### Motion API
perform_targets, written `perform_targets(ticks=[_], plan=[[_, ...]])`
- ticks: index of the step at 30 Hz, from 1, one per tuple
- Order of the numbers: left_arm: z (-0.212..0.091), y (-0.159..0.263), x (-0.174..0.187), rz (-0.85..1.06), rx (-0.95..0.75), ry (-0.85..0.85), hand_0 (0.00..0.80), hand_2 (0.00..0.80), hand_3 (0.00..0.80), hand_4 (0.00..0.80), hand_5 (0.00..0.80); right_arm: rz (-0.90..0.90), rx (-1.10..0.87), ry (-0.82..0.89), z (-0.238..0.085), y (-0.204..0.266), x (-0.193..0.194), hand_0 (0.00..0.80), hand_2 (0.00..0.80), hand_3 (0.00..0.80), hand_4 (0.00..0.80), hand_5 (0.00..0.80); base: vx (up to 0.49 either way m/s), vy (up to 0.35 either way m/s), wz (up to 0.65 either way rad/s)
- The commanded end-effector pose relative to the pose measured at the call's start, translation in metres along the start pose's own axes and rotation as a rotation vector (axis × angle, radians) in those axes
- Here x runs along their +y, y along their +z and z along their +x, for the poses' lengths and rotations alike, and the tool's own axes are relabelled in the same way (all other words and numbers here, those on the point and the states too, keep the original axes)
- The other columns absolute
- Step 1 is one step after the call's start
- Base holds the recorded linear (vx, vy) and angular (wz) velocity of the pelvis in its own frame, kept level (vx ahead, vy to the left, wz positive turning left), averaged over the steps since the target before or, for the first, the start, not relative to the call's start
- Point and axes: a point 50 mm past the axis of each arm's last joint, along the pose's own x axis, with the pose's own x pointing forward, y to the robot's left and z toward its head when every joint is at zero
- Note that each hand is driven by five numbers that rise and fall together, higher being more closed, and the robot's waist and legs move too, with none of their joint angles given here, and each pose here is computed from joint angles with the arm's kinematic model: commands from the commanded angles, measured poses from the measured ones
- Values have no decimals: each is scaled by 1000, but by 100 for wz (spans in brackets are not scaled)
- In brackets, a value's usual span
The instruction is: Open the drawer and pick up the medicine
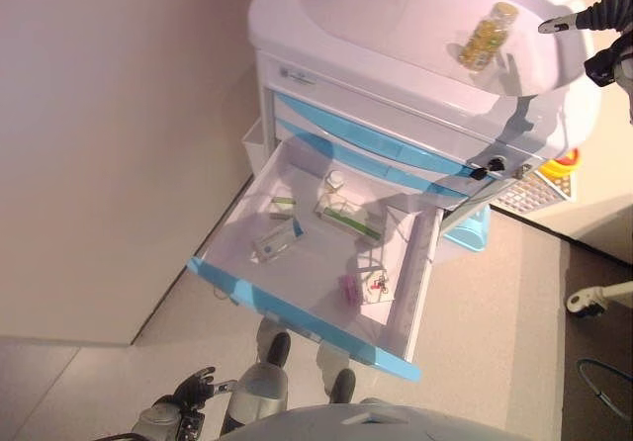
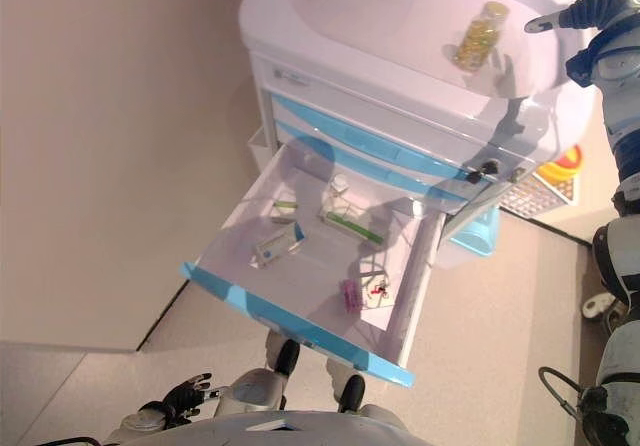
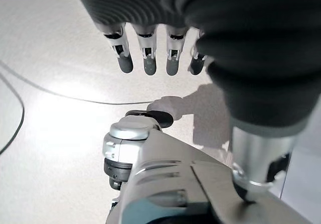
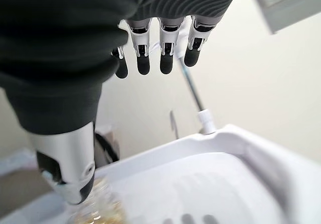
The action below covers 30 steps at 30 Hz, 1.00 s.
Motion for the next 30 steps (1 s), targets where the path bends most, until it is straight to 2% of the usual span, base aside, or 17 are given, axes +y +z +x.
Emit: perform_targets(ticks=[1, 9, 15, 18, 22, 26, 30], plan=[[-1, -4, 2, 91, 36, -27, 0, 0, 0, 0, 0, 121, -84, -124, -8, 4, -27, 0, 0, 0, 0, 0, -49, -20, -37], [4, 10, -4, 77, 5, -47, 0, 0, 0, 0, 0, 366, -16, -119, -49, -44, 10, 0, 0, 0, 0, 0, -44, -27, -30], [6, 5, -18, 31, 12, -58, 0, 0, 0, 0, 0, 521, 197, -24, -120, -96, 94, 0, 0, 0, 0, 0, -26, -34, -28], [6, -3, -27, 18, 33, -60, 0, 0, 0, 0, 0, 605, 387, 58, -181, -128, 140, 0, 0, 0, 0, 0, -24, -50, -25], [6, -7, -32, 6, 44, -60, 0, 0, 0, 0, 0, 652, 602, 214, -248, -144, 193, 0, 0, 0, 0, 0, -27, -38, -11], [7, -8, -36, 19, 44, -66, 0, 0, 0, 0, 0, 582, 831, 464, -328, -156, 245, 0, 0, 0, 0, 0, 2, -47, -3], [8, -6, -37, 33, 44, -70, 0, 0, 0, 0, 0, 478, 924, 705, -385, -154, 268, 0, 0, 0, 0, 0, 27, -46, 1]])
